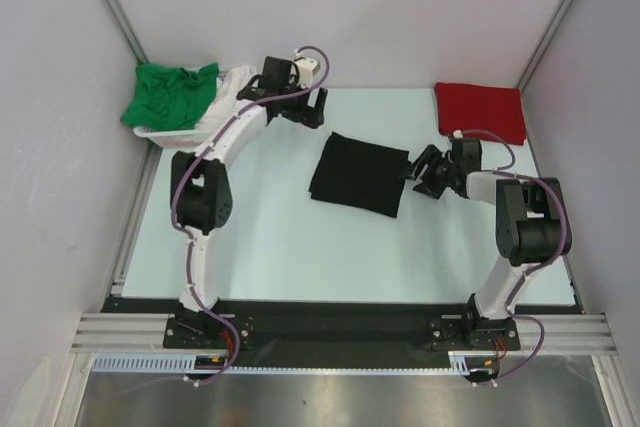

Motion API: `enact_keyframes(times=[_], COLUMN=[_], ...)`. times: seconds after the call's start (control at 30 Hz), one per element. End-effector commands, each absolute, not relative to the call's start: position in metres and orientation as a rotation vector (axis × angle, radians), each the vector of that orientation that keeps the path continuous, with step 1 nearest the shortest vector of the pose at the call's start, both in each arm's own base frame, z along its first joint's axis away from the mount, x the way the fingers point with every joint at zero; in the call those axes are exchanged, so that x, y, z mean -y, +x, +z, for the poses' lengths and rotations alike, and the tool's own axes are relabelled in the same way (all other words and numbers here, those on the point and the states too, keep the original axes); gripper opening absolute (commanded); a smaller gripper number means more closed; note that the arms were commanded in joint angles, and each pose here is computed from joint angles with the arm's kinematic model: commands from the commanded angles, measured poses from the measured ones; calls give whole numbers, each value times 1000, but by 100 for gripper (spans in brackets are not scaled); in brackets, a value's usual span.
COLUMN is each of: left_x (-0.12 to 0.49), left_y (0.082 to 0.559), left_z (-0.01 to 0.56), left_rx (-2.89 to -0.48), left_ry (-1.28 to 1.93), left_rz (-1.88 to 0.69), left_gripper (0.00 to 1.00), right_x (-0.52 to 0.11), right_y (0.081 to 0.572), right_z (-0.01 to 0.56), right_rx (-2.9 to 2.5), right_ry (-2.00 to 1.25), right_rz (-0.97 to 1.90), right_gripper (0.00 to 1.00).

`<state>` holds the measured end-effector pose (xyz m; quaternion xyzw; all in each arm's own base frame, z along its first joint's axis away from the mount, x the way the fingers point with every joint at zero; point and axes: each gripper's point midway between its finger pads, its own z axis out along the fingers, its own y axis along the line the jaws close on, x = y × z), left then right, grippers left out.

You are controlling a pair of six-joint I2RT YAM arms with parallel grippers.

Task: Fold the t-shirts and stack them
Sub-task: Neatly place the folded tshirt to the corner

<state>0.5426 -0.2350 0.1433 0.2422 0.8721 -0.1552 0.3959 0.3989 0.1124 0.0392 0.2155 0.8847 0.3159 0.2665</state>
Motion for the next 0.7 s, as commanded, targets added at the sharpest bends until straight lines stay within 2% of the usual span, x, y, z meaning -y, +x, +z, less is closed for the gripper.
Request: enact_keyframes(times=[0.0,0.13,0.23,0.27,0.33,0.37,0.47,0.57,0.63,0.67], left_x=[216,203,199,198,197,196,196,188,178,174], left_y=[521,501,489,486,478,476,464,453,445,443], left_z=[200,200,205,206,210,212,215,217,211,210], left_rx=[-2119,-2132,-2133,-2134,-2128,-2126,-2130,-2146,-2169,-2178], left_ry=[662,673,674,675,682,680,685,685,697,700], left_rz=[-409,-425,-445,-450,-465,-471,-521,-540,-520,-507], left_gripper=[100,100,100,100,100,100,100,100,100,100], right_x=[-122,-131,-135,-135,-134,-133,-132,-129,-121,-117], right_y=[414,424,428,431,435,441,457,465,491,485], right_z=[34,20,13,11,12,14,27,33,51,46], right_rx=[-2375,-2362,-2366,-2357,-2350,-2339,-2316,-2360,-2338,-2413], right_ry=[557,592,605,609,613,608,543,463,313,302], right_rz=[897,979,999,1006,1011,1018,1032,1006,933,901], right_gripper=[68,61,50,38,26,14,0,0,0,0])
